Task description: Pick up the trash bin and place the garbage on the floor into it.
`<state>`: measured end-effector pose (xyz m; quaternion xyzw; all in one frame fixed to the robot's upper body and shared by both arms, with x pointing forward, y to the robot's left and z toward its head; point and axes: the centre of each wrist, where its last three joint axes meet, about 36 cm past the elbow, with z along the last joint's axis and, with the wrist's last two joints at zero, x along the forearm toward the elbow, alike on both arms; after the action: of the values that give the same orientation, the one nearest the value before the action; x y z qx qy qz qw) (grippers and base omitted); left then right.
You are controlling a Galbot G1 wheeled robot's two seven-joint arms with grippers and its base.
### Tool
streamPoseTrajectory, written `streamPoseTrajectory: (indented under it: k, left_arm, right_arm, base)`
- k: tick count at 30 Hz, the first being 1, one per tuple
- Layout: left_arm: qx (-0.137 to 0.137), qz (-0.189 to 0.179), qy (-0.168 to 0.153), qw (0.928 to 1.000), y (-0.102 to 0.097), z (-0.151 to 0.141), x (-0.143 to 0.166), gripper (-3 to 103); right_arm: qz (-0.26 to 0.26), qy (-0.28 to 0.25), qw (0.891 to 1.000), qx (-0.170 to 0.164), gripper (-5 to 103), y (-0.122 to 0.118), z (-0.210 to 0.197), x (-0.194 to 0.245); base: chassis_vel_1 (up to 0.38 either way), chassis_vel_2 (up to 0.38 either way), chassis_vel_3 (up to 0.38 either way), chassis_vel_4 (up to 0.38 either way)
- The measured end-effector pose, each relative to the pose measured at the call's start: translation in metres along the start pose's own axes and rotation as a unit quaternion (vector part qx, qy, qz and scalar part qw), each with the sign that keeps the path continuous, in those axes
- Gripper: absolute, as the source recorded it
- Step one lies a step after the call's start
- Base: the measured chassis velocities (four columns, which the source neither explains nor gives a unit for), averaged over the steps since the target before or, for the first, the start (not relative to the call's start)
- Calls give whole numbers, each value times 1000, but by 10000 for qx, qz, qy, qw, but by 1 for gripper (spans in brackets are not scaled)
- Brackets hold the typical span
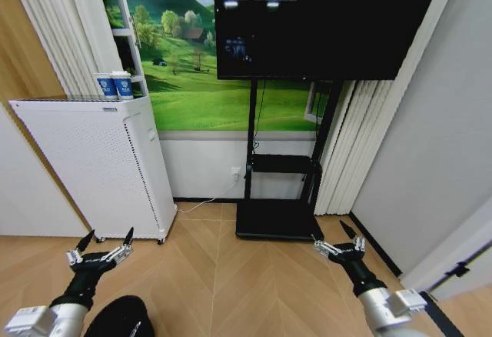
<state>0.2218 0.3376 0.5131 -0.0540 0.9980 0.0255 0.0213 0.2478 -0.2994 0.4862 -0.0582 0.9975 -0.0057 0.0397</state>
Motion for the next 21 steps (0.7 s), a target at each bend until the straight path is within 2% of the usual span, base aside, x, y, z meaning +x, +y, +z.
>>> streamPoseTrajectory:
  k: [21]
  left_arm:
    - [0,0,0,10000,0,0,0,100]
  right_arm:
    - [0,0,10000,0,100,0,0,0]
  base:
    - [-8,-7,-7,-6]
